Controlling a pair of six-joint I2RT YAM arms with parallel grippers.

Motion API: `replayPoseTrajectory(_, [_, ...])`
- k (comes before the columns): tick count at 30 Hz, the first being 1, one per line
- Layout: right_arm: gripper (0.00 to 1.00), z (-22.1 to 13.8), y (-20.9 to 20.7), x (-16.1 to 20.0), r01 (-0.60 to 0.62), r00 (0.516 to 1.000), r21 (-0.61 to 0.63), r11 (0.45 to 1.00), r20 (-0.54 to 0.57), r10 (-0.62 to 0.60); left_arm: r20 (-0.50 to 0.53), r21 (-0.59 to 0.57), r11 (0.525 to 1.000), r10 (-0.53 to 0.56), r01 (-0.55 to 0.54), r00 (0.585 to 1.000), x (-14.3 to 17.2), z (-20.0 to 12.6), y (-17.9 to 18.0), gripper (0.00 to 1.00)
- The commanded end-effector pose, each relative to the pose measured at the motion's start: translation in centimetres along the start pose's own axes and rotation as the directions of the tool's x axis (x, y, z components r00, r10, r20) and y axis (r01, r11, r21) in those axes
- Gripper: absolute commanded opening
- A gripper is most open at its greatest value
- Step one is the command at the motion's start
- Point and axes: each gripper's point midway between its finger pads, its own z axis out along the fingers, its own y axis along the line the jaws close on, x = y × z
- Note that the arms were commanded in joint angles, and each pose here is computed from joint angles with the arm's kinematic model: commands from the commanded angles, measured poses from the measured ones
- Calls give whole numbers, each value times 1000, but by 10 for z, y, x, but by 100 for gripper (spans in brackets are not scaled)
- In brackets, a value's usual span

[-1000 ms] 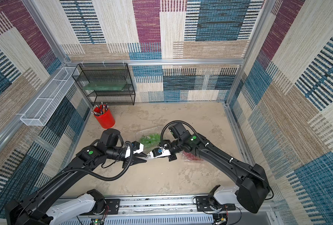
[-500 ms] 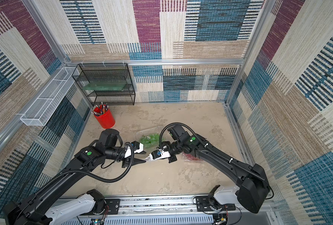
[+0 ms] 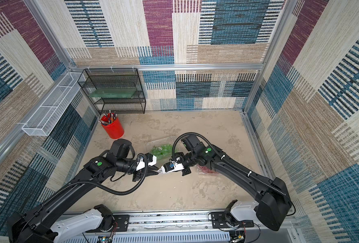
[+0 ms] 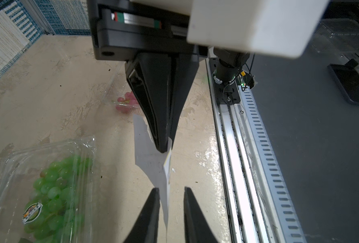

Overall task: Label fruit boxes
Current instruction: Pick up the label sticker from the center of the board.

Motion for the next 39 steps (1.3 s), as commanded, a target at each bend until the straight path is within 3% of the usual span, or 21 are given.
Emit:
replayPoseTrajectory(1, [0, -2, -3, -6, 18, 1000, 7, 1000, 17, -18, 22, 26, 999, 25, -26, 999, -6, -1, -4, 19])
replayPoseTrajectory(7, [0, -3, -2, -7, 17, 1000, 4, 1000, 20, -17, 19, 23, 999, 29, -29, 999, -6, 0, -4, 10])
replayPoseTrajectory(13, [0, -3, -2, -7, 18, 1000, 5, 1000, 19, -18, 21, 32, 999, 30, -31, 999, -6, 1, -5, 9])
replayPoseTrajectory(16, [0, -3, -2, -8, 17, 1000, 7, 1000, 20, -17, 20, 32, 999, 30, -31, 999, -6, 1, -5, 1])
replayPoseTrajectory(22, [5, -13, -17, -3, -60, 998, 98, 993, -4, 61, 25, 7, 1000, 14, -14, 1000, -7, 1, -1, 0])
replayPoseTrajectory(27, [29, -42, -38, 1, -162, 987, 265, 951, 65, 150, 91, -106, 993, -34, 44, 995, -8, 2, 15, 0])
replayPoseTrajectory(30, [31, -64, -47, 0, -225, 973, 364, 904, 133, 189, 182, -170, 978, -90, 121, 979, -13, 3, 28, 0])
replayPoseTrajectory(33, [33, -79, -46, -5, -260, 962, 430, 865, 193, 193, 254, -163, 972, -124, 169, 959, -17, 6, 32, 0])
replayPoseTrajectory(39, [35, -89, -25, -31, -323, 918, 433, 841, 358, 169, 329, -264, 909, -231, 324, 916, -18, 4, 60, 0])
